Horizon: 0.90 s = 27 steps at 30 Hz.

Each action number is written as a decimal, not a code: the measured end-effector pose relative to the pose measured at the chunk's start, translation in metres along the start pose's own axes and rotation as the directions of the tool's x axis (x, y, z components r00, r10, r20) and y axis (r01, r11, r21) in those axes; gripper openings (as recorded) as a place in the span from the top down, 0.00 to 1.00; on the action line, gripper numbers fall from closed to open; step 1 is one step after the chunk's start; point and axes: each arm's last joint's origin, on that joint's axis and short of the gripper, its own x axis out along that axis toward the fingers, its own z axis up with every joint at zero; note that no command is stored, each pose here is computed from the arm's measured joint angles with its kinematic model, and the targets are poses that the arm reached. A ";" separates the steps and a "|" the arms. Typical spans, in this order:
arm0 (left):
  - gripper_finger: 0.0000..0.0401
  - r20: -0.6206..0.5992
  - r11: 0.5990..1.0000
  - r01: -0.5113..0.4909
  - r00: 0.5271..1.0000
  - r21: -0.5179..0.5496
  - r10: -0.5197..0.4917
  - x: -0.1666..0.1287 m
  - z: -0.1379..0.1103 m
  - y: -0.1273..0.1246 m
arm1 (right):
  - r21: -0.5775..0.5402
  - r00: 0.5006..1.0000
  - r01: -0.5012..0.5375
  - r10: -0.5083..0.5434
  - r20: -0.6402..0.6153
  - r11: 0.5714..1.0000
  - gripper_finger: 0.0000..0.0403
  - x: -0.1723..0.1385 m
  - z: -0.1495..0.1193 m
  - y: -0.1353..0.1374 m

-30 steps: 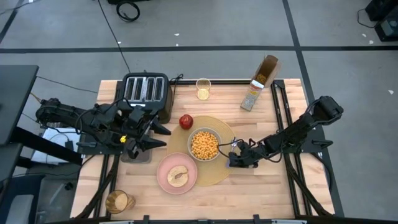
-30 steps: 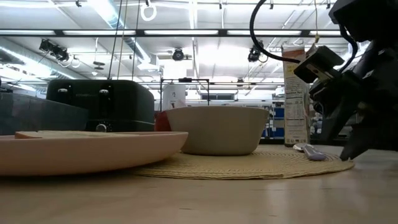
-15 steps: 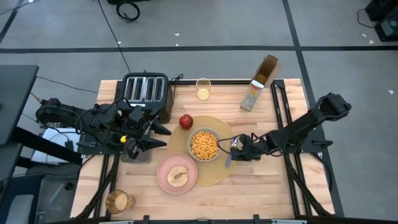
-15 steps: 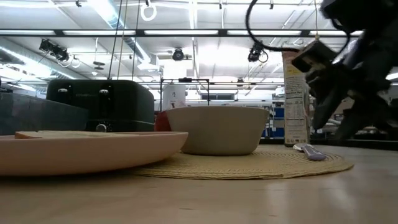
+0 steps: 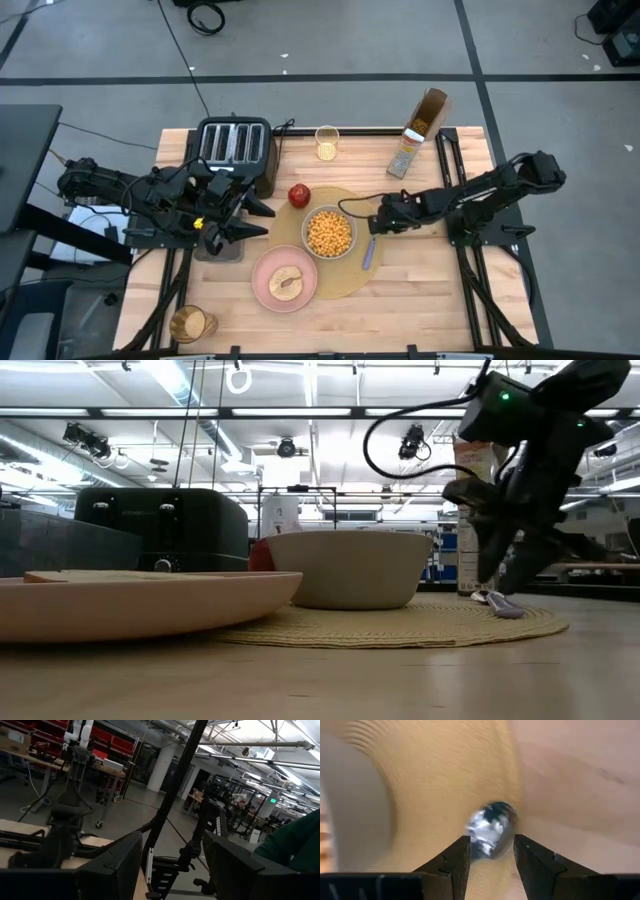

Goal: Arrange a breakfast setting
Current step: Put the purple spoon on the table mat to the right of the gray bowl

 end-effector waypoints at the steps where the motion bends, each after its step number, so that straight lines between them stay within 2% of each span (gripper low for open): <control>1: 0.46 0.000 1.000 0.000 1.000 -0.002 0.000 0.000 0.000 0.000 | -0.007 1.000 -0.019 0.019 0.004 1.000 0.61 0.000 0.002 0.002; 7: 0.46 0.000 1.000 0.000 1.000 -0.002 0.000 0.000 0.000 0.000 | -0.017 0.998 -0.048 0.049 0.027 0.999 0.61 0.001 0.013 0.004; 15: 0.46 0.000 1.000 0.000 1.000 -0.013 0.000 0.000 0.000 0.000 | -0.053 0.997 -0.075 0.076 0.011 0.996 0.61 -0.002 0.014 0.005; 21: 0.46 0.000 1.000 0.000 1.000 -0.016 0.000 0.000 0.000 0.000 | -0.099 0.999 -0.053 0.054 0.004 0.994 0.61 -0.003 0.011 0.003; 27: 0.46 0.000 1.000 0.001 1.000 -0.017 -0.001 0.000 0.000 0.000 | -0.126 1.000 0.015 -0.015 0.003 0.992 0.61 0.008 0.007 0.000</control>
